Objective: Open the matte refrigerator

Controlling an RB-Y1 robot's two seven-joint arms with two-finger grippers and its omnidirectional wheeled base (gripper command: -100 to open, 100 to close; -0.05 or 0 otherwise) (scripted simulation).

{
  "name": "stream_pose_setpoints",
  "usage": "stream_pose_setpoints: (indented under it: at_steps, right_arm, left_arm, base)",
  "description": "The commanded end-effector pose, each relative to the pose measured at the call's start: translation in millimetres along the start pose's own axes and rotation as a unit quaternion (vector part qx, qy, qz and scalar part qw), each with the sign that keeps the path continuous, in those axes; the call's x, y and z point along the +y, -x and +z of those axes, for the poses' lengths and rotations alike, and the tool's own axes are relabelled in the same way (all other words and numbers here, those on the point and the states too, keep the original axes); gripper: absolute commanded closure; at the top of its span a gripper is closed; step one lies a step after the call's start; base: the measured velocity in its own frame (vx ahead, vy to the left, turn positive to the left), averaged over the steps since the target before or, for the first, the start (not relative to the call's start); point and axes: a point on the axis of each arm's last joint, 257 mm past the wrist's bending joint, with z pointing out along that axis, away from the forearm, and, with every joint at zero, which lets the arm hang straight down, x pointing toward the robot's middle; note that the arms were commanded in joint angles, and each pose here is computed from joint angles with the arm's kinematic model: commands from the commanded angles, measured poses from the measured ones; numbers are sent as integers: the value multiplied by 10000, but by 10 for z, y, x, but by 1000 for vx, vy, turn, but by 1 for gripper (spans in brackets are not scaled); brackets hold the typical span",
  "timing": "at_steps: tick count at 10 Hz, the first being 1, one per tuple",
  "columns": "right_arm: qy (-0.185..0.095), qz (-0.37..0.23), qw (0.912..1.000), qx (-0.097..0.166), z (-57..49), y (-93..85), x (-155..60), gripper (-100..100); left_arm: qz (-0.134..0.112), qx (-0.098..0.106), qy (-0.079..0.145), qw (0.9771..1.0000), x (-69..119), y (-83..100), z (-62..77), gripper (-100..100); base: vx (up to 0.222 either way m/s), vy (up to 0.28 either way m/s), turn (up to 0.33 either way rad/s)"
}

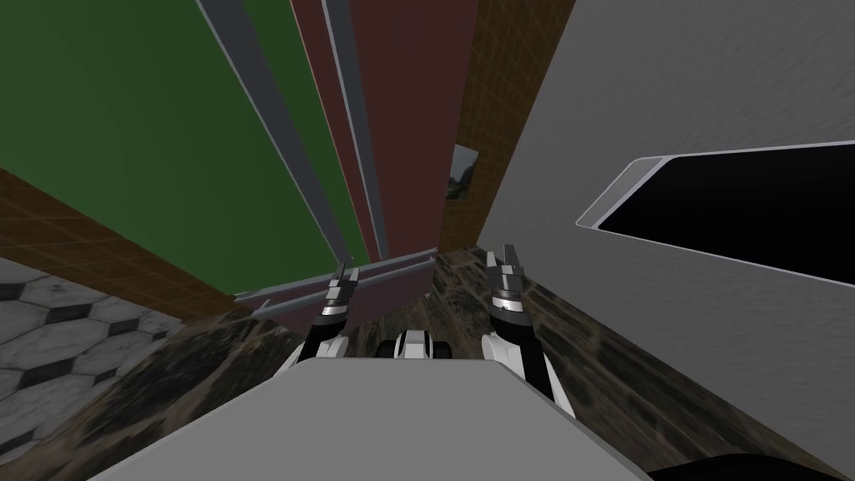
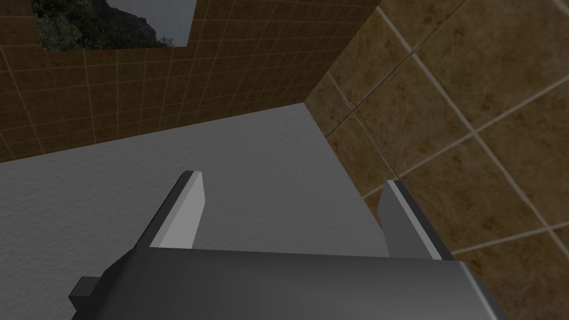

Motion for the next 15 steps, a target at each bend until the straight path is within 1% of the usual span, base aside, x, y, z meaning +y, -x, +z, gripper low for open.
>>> stream_pose_setpoints:
  at_steps: [1, 4, 8, 9, 12, 15]
  right_arm:
    - [0, 0, 10000, 0, 0, 0, 0, 0]
    - [0, 0, 10000, 0, 0, 0, 0, 0]
    - [0, 0, 10000, 0, 0, 0, 0, 0]
    - [0, 0, 10000, 0, 0, 0, 0, 0]
    - [0, 0, 10000, 0, 0, 0, 0, 0]
    - [0, 0, 10000, 0, 0, 0, 0, 0]
  left_arm:
    - [20, -31, 93, 9999, 153, 42, -106, -100]
    - [46, -68, 224, 9997, 345, 90, -261, -100]
    - [65, -147, 430, 9989, 615, 148, -514, -100]
    - [66, -149, 453, 9988, 632, 151, -526, -100]
    - [33, -254, 614, 9978, 817, 162, -730, -100]
    - [-75, -420, 741, 9963, 959, 111, -905, -100]
  base:
    - [103, -27, -12]
    - [112, -20, -12]
    - [135, -35, -15]
    - [90, -13, -4]
    - [84, -23, -14]
    - [115, -23, -11]
